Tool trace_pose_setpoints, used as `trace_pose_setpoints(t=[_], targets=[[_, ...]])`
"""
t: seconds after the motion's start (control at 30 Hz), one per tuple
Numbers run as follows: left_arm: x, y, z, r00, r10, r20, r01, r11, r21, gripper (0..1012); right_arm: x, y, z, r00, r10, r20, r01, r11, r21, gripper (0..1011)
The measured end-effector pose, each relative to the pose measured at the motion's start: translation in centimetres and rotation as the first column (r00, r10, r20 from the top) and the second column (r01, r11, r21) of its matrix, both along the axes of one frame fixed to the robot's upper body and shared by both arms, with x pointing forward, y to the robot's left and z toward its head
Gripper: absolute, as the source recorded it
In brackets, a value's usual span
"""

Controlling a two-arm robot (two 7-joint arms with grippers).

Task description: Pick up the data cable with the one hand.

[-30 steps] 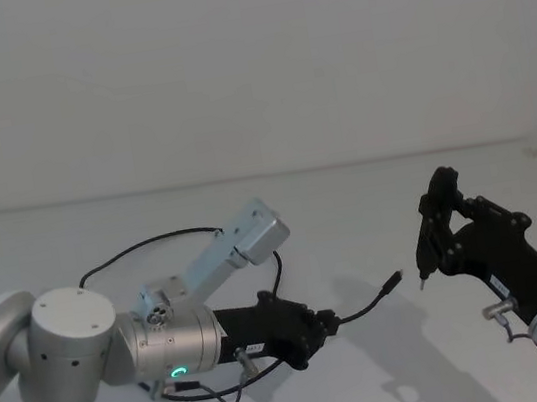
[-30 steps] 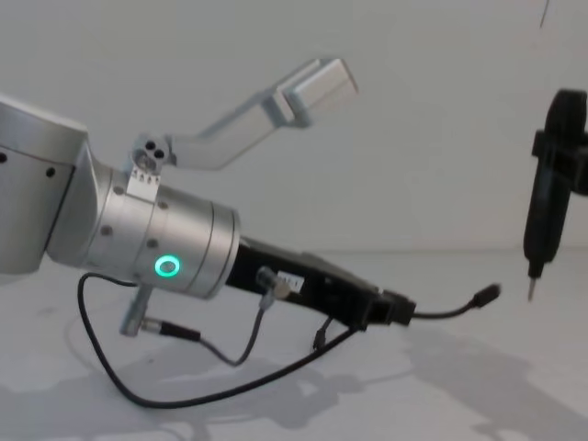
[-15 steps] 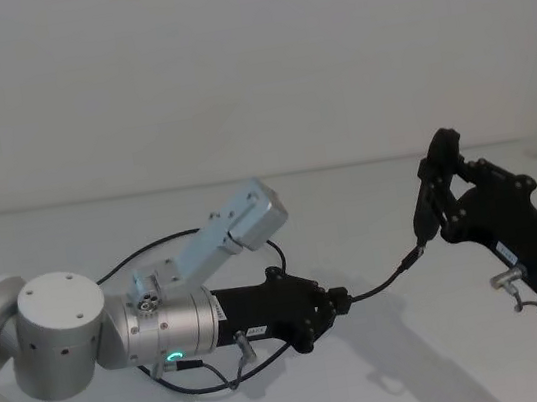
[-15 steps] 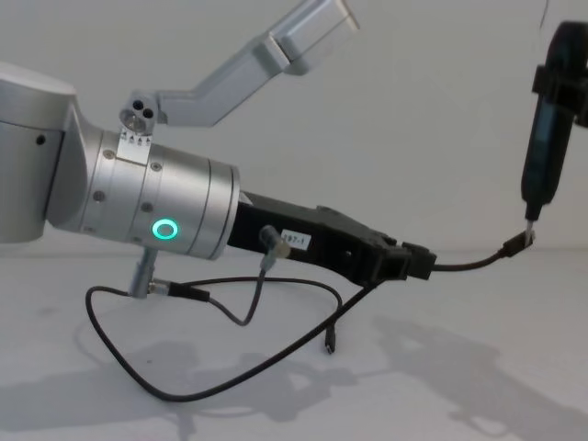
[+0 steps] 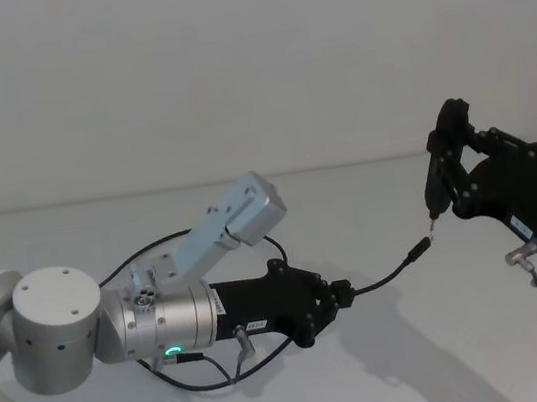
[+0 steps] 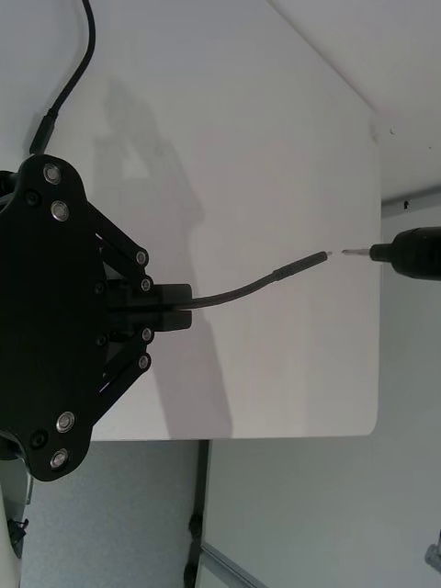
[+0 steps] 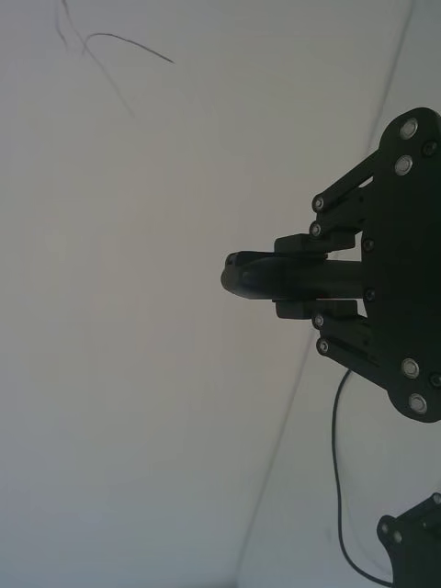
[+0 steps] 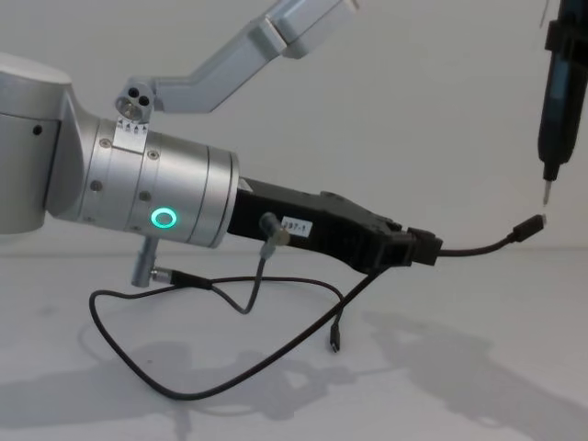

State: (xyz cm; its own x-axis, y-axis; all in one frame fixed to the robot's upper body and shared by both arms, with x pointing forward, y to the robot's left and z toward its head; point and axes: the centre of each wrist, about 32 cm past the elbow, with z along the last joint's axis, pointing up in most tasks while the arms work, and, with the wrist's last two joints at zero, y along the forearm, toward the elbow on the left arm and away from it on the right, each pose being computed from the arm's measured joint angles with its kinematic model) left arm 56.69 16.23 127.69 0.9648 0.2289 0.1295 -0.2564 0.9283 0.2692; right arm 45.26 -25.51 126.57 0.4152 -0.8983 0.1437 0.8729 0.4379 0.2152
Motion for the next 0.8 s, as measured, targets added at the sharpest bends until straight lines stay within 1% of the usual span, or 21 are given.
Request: trace_pose_setpoints(t=[0.27, 0.8], targets=[[0.02, 0.01, 0.09, 1.0000, -0.005, 0.006, 0.005, 1.0000, -0.003, 36, 0.23, -0.35, 0.47, 1.000, 0.001, 0.008, -0.001, 1.000, -0.015, 279], [0.04, 0.04, 0.15, 0.9999, -0.009, 0.010, 0.010, 0.9999, -0.006, 36, 0.60, -0.53, 0.46, 1.000, 0.005, -0.016, -0.006, 1.000, -0.016, 279]])
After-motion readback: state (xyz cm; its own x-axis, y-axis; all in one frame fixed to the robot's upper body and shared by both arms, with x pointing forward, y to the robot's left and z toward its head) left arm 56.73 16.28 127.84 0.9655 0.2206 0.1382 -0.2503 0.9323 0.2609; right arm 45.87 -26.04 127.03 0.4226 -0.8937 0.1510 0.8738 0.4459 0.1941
